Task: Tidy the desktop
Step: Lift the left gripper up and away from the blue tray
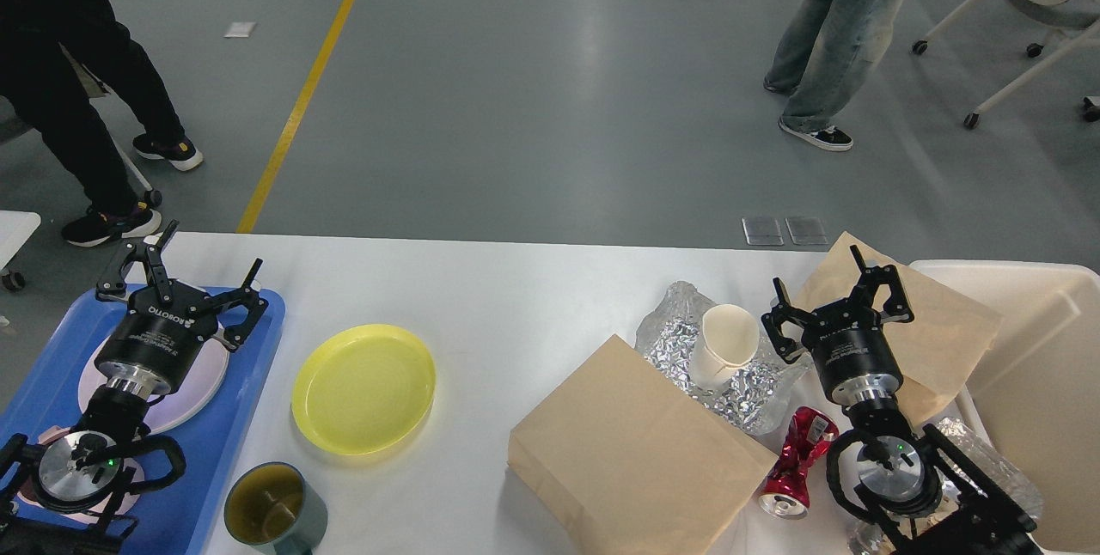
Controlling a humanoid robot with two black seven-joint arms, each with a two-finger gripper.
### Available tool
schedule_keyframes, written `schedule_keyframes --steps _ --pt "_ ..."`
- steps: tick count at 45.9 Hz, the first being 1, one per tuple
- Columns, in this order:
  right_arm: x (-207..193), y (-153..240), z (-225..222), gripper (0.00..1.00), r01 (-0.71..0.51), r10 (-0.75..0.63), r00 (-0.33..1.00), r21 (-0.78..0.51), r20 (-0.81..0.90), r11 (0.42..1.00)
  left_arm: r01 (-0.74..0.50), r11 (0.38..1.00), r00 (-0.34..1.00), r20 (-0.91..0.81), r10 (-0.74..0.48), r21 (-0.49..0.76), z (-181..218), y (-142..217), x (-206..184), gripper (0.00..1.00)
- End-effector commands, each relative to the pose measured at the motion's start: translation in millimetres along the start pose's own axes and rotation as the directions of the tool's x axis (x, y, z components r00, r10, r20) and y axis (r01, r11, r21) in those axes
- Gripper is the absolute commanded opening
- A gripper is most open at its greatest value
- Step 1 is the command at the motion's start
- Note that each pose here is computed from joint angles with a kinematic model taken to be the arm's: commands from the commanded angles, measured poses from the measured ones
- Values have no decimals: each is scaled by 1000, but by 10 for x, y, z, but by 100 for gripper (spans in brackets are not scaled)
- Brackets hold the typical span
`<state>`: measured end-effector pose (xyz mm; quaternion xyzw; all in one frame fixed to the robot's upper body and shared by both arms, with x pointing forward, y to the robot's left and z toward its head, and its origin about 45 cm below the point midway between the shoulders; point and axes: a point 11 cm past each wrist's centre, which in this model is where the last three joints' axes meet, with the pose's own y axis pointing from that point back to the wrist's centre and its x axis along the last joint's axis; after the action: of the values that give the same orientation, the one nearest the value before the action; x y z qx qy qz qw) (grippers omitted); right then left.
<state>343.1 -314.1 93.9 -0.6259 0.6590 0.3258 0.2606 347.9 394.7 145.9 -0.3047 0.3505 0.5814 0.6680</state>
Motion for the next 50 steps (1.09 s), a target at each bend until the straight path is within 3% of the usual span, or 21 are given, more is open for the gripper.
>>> schedule_keyframes --steps 1,18,28,35,41,50 --pt "0 0 -1 100 0 0 1000 0 0 1000 -3 1000 1000 -4 3 0 -13 5 12 97" --pt "0 0 -1 100 0 0 1000 0 0 1000 -15 999 999 36 14 41 12 44 50 97" --pt "-1 0 3 100 0 0 1000 -1 0 1000 -77 960 922 387 -34 269 505 -22 -37 97" --pt "0 0 -1 100 0 0 1000 0 0 1000 -154 865 785 590 -186 478 645 -150 -238 97" --pt "0 0 -1 100 0 0 1000 0 0 1000 -162 736 672 619 -406 658 782 -147 -498 97" --pt "0 0 -1 100 0 0 1000 0 0 1000 -260 587 483 630 -608 767 1030 -362 -1037 97"
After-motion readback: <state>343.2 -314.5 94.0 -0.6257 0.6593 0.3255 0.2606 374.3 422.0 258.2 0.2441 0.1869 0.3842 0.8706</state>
